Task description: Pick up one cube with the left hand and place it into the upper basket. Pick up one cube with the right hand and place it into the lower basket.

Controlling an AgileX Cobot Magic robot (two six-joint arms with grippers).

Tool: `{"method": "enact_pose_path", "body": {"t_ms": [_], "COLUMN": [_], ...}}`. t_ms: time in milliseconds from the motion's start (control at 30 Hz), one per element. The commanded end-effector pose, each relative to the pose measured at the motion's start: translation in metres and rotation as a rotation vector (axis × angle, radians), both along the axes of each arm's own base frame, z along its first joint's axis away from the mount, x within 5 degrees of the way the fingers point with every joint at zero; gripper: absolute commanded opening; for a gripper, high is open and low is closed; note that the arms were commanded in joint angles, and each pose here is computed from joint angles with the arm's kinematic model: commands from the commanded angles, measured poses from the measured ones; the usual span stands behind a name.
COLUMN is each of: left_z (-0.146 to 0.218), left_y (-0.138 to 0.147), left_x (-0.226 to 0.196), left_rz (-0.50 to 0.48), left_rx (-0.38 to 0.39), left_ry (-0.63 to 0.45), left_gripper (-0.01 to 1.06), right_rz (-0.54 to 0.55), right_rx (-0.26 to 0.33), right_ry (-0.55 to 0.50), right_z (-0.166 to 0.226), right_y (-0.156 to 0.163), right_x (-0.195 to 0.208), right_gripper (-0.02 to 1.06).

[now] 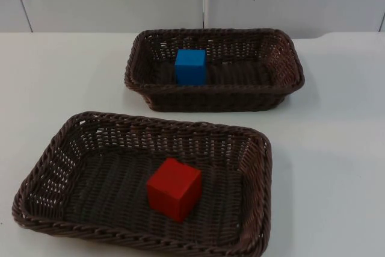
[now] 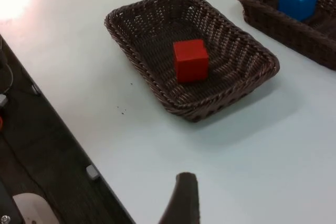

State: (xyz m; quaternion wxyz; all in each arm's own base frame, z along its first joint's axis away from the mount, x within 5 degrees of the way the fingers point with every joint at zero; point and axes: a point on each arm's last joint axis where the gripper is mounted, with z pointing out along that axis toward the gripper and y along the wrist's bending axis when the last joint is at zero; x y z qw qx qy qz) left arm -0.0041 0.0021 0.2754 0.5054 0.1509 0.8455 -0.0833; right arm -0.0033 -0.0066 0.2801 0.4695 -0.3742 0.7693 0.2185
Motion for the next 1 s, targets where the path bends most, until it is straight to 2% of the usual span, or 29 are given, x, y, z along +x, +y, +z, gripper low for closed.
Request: {"method": "enact_pose_path", "body": {"t_ms": [0, 133, 200, 233, 267, 367, 967], "left_z": [-0.0013, -0.0013, -0.0013, -0.0013, -0.0013, -0.0013, -0.0013], "left_y": [-0.0013, -0.0013, -0.0013, -0.0013, -0.0013, -0.0013, -0.0015], "left_x": [-0.0006, -0.0006, -0.0006, -0.0006, -0.0006, -0.0006, -0.0007], "left_rz": [-0.014, -0.016, -0.016, -0.016, -0.016, -0.016, -0.017], "left_rx": [-0.008, -0.005, -0.005, -0.005, -0.005, -0.005, -0.007], "left_ry": [0.003, 0.002, 0.002, 0.002, 0.002, 0.002, 0.002], "left_gripper": [0.9, 0.93, 1.0, 1.05, 1.05, 1.05, 1.05], "right_rz": [0.003, 0.003, 0.003, 0.003, 0.003, 0.003, 0.003], "right_rx": [-0.003, -0.003, -0.002, -0.002, -0.002, -0.002, -0.001], "right_ry": [-0.01, -0.01, -0.01, -0.01, -0.01, -0.01, -0.011], "right_z": [-0.0004, -0.0004, -0.0003, -0.0003, -0.0003, -0.0003, -0.0002], "right_y": [-0.0002, -0.0002, -0.0003, -0.0003, -0.0003, -0.0003, -0.0002], "right_x": [0.0001, 0.0001, 0.0001, 0.0001, 0.0001, 0.0001, 0.0001], "right_gripper": [0.7, 0.7, 0.71, 0.79, 0.79, 1.04, 1.05]}}
